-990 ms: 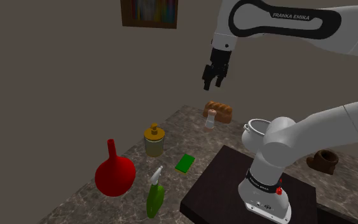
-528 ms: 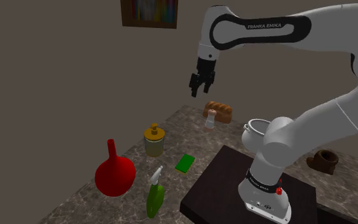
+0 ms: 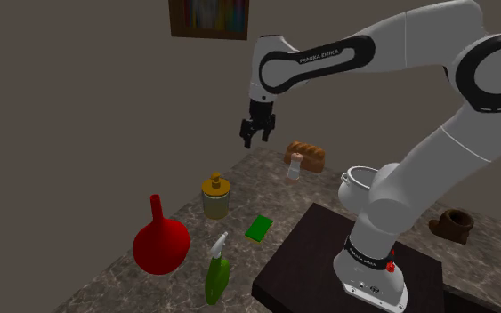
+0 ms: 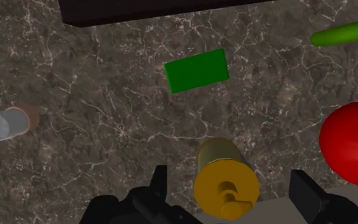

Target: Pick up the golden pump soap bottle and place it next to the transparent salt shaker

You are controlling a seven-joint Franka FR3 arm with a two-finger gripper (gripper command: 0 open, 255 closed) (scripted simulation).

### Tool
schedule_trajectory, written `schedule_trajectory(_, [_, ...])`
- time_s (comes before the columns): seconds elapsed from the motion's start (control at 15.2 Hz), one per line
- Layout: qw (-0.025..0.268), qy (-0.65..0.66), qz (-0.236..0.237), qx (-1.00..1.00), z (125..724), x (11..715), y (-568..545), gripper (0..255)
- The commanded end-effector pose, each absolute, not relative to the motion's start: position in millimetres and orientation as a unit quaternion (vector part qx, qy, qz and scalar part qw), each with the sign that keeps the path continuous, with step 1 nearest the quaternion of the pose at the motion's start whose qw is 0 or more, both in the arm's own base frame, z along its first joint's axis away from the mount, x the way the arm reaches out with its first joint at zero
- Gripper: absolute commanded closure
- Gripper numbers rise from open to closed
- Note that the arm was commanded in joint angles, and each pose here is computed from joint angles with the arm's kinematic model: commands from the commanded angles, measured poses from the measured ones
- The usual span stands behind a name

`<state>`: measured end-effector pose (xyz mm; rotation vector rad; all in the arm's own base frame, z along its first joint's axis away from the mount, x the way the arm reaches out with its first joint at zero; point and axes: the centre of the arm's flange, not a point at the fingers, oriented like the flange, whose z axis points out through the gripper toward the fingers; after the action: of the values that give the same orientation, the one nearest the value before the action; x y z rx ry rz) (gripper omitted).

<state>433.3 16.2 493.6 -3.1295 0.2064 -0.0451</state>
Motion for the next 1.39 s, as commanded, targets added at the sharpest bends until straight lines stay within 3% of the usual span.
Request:
schedule_trajectory(0.0, [0.000,0.066,-0.013,-0.998,472,453,22,0])
schedule_trajectory(1.06, [-0.023,0.066,0.001,-0.998,327,608,57,0])
schedule_trajectory(1.32, [-0.024,0.066,0.002,-0.998,304,615,58,0])
